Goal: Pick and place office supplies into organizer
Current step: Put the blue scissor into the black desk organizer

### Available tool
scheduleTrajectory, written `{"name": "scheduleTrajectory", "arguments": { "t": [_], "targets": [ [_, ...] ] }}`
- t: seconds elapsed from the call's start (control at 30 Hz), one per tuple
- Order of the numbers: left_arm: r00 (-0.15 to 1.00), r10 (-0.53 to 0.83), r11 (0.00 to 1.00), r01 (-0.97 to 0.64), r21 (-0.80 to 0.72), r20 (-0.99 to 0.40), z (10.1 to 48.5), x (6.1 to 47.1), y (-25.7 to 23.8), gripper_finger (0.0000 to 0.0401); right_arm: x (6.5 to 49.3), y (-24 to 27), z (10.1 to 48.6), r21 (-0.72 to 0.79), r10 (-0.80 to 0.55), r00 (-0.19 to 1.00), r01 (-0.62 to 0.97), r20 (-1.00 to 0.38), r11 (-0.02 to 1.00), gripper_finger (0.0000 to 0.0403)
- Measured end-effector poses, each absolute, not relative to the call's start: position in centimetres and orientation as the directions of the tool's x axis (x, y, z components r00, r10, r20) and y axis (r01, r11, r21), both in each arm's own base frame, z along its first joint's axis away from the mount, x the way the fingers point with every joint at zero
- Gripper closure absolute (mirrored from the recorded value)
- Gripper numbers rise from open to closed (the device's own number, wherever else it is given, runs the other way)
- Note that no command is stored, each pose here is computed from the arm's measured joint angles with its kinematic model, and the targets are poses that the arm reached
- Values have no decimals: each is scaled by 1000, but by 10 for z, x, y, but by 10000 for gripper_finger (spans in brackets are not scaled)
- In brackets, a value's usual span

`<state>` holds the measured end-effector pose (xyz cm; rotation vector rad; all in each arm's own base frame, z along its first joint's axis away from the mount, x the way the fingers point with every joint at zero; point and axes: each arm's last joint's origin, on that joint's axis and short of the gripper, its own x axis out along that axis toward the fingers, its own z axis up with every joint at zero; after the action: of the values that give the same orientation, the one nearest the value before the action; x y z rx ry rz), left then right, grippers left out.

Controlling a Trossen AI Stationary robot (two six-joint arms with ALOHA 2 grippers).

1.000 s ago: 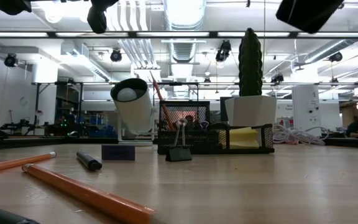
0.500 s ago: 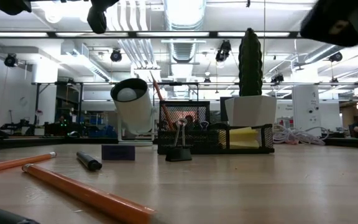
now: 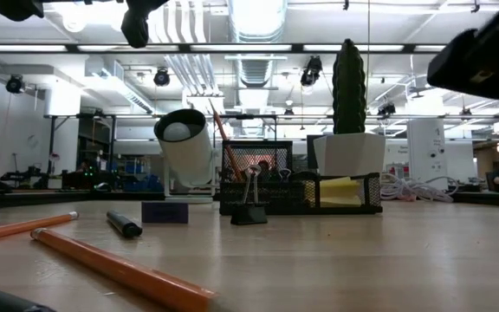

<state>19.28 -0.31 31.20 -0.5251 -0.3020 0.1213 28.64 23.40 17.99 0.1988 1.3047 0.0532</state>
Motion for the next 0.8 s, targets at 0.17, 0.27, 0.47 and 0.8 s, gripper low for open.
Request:
{"name": "scheduleTrajectory", "arguments": {
  "t": [0.17,0.27,0.47,0.8],
  "targets": [
    [953,190,860,-45,-509,237,311,193,-3,244,284,232,171,162,137,248,84,-959,983,266],
    [952,190,860,-44,-509,239,311,193,-3,244,284,232,164,159,129,239,108,-962,981,266],
    [952,190,860,-44,-509,239,311,193,-3,244,287,234,146,131,103,207,123,-973,984,266],
    [952,190,860,-44,-509,239,311,193,-3,244,289,236,132,103,79,185,129,-980,986,266]
  ]
}}
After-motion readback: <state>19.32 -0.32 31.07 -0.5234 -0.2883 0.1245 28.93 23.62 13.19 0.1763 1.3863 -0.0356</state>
